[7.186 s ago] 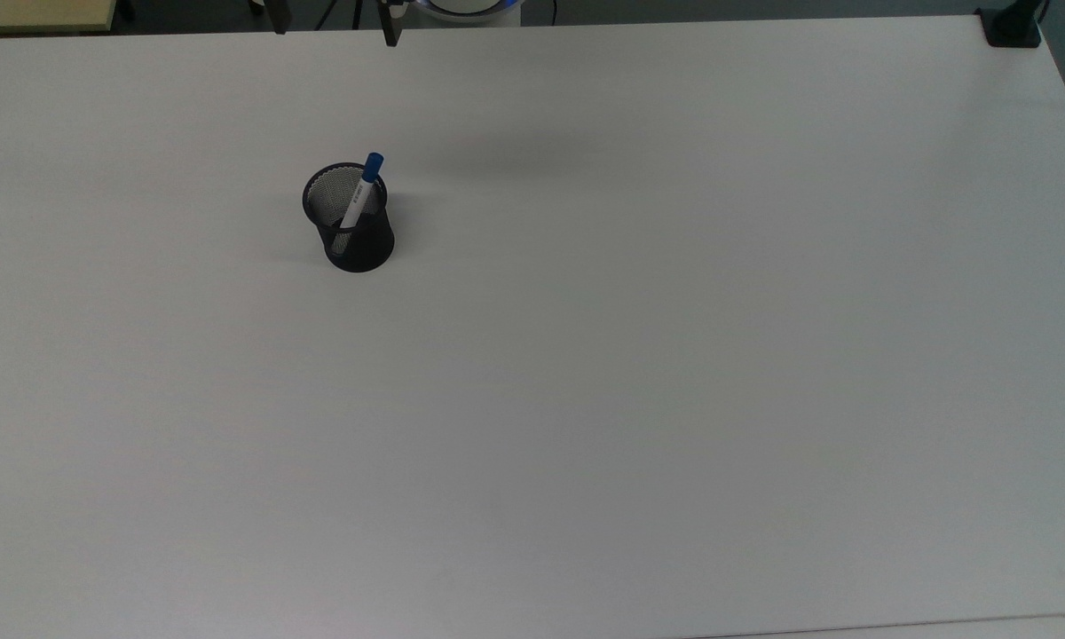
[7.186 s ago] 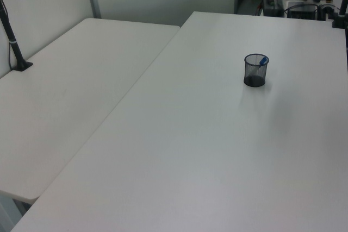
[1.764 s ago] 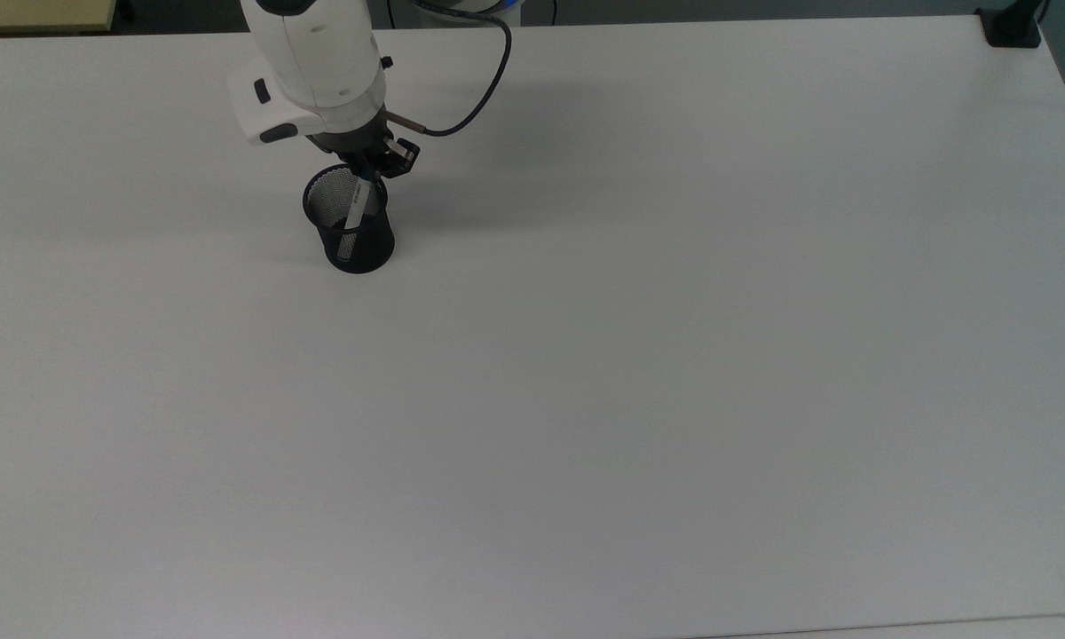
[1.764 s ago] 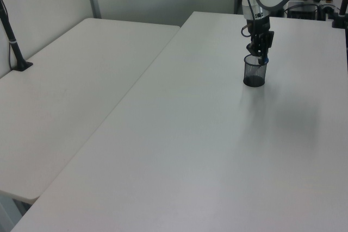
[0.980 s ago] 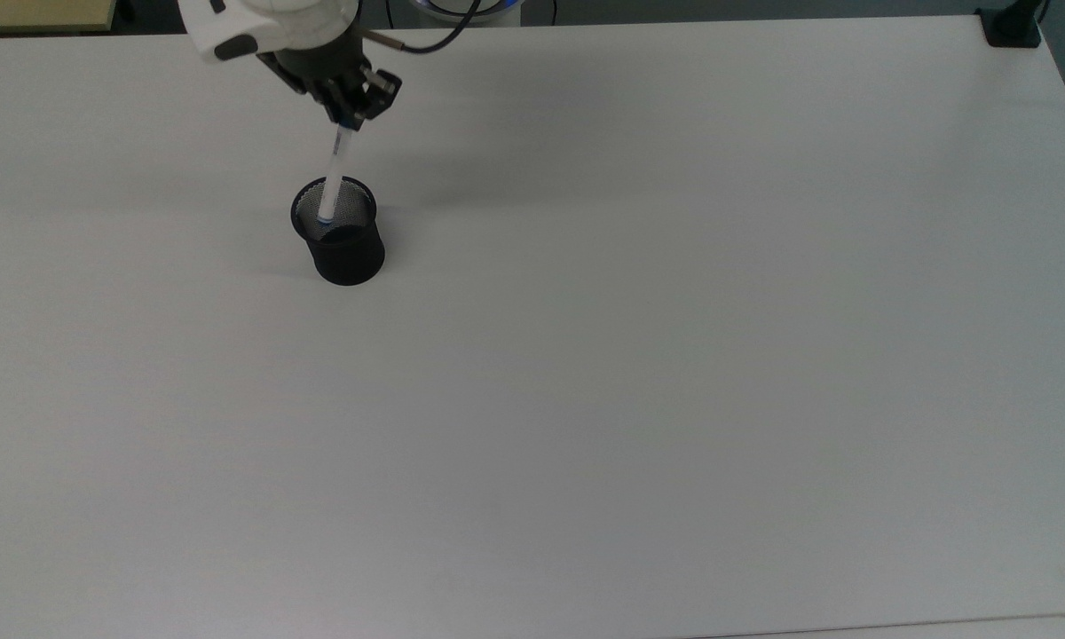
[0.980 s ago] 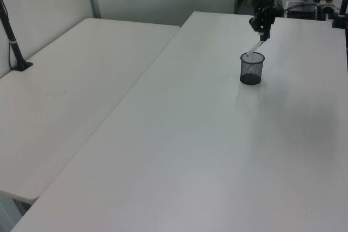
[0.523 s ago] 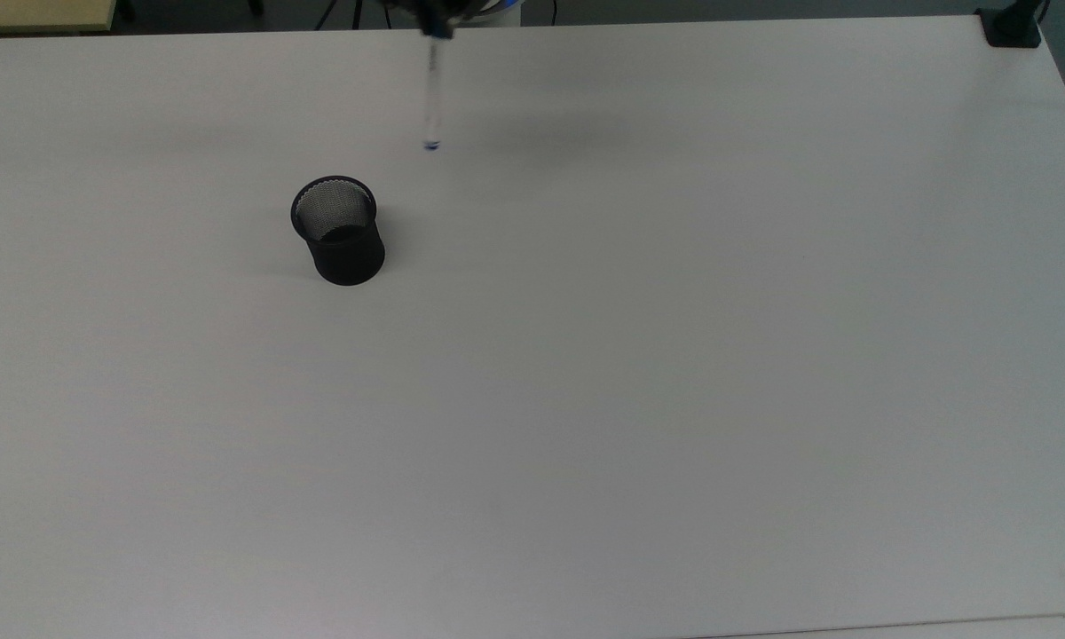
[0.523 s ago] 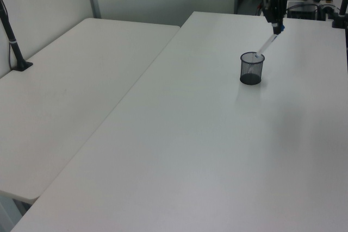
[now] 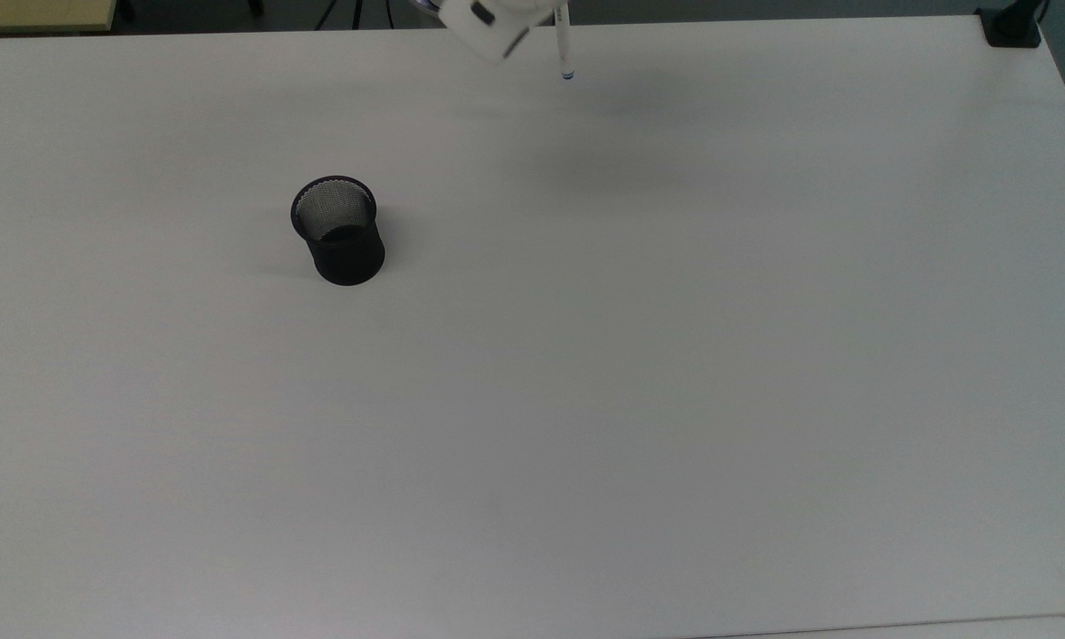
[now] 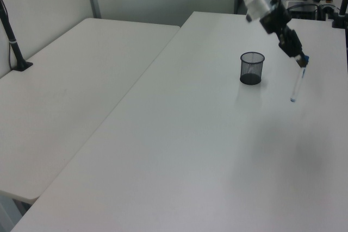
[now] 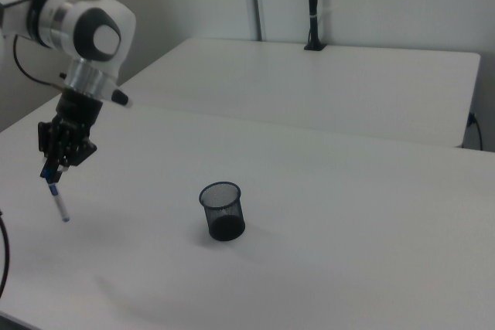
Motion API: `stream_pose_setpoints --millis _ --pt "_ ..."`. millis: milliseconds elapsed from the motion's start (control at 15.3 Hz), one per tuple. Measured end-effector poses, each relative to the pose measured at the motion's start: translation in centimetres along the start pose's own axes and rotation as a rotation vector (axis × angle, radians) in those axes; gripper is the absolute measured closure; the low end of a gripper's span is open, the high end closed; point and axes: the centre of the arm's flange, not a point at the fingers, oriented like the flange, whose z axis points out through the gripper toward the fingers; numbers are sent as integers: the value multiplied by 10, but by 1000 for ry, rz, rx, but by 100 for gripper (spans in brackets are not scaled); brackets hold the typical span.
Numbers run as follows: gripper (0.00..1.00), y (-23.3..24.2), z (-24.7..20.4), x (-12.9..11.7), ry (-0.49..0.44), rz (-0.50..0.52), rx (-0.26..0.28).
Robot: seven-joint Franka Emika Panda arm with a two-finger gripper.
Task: Remove the marker
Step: 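Lower the marker onto the table and open the gripper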
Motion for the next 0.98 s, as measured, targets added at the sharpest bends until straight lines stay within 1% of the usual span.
stream_pose_setpoints --millis 131,196,392,457,588,784,849,980 --pt "81 -5 27 25 -131 -4 -11" --pt "81 -6 38 38 -180 5 -15" --pt "81 -4 58 72 -248 58 -9" --pt "81 -3 60 81 -257 69 -6" --pt "81 4 63 98 -246 109 2" --pt "81 13 76 125 -248 163 -2" --pt "81 13 76 131 -249 178 0" --pt "81 13 70 138 -222 210 -3"
